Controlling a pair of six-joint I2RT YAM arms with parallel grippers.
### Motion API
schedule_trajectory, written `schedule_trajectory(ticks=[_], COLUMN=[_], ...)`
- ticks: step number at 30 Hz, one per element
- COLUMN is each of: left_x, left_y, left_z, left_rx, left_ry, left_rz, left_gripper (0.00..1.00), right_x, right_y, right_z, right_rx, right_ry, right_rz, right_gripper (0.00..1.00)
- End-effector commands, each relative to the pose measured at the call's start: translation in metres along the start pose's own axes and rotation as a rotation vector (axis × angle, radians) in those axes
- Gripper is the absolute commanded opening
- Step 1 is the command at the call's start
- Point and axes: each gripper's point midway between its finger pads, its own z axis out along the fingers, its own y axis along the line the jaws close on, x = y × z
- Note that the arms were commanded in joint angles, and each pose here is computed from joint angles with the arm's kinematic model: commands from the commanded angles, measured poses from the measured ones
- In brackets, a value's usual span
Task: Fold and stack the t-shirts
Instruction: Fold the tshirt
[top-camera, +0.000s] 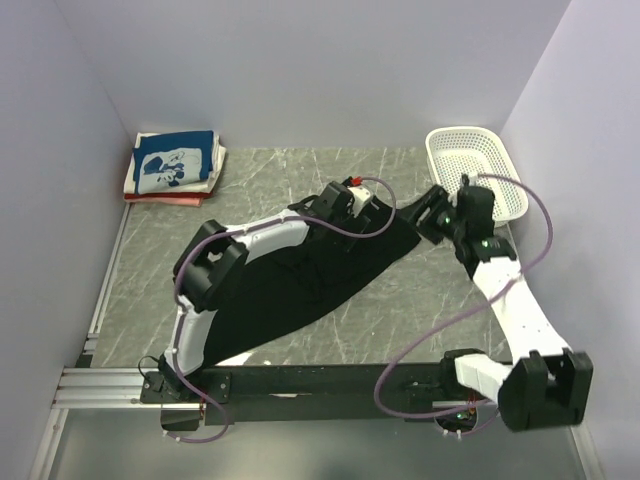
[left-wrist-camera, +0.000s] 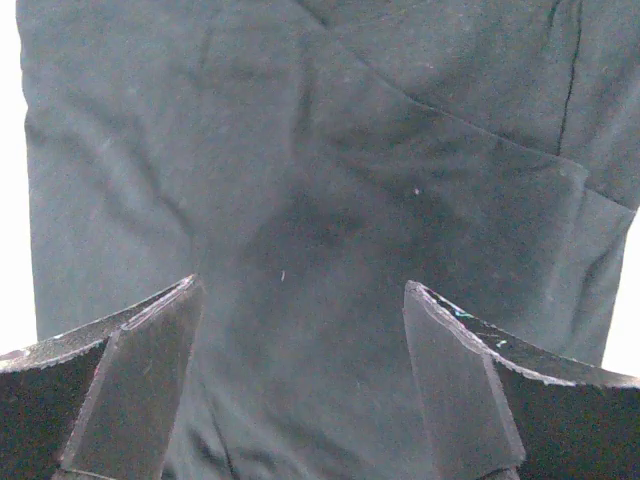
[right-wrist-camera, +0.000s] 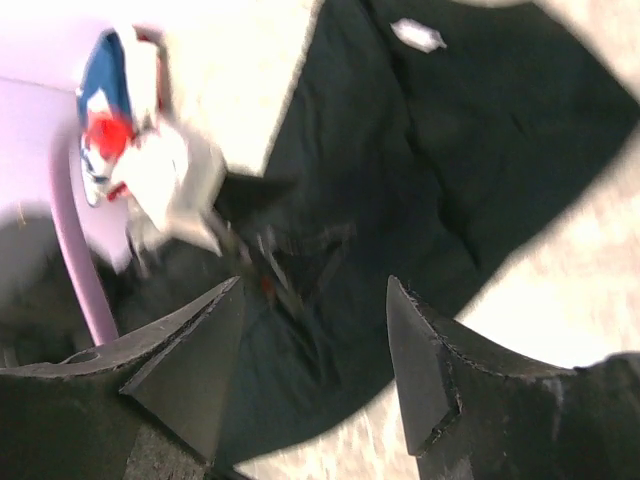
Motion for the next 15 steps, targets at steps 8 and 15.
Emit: schedule_trajectory(ticks=[8, 15], left_x=[-0.002, 0.025], left_y=[-0.025, -0.01], left_z=[0.042, 0.086], left_rx=[0.222, 0.109], left_ry=[0.008, 0.139], left_rz=[0.077, 0.009], left_gripper=[0.86, 0.83], right_x=[0.027, 0.03], right_y=[-0.01, -0.004], right_z=[-0.048, -0.049], right_rx=[-0.056, -0.075], right_ry=[-0.08, -0.039], right_rz=[-0.036, -0.061], right_gripper=[0.68, 0.68])
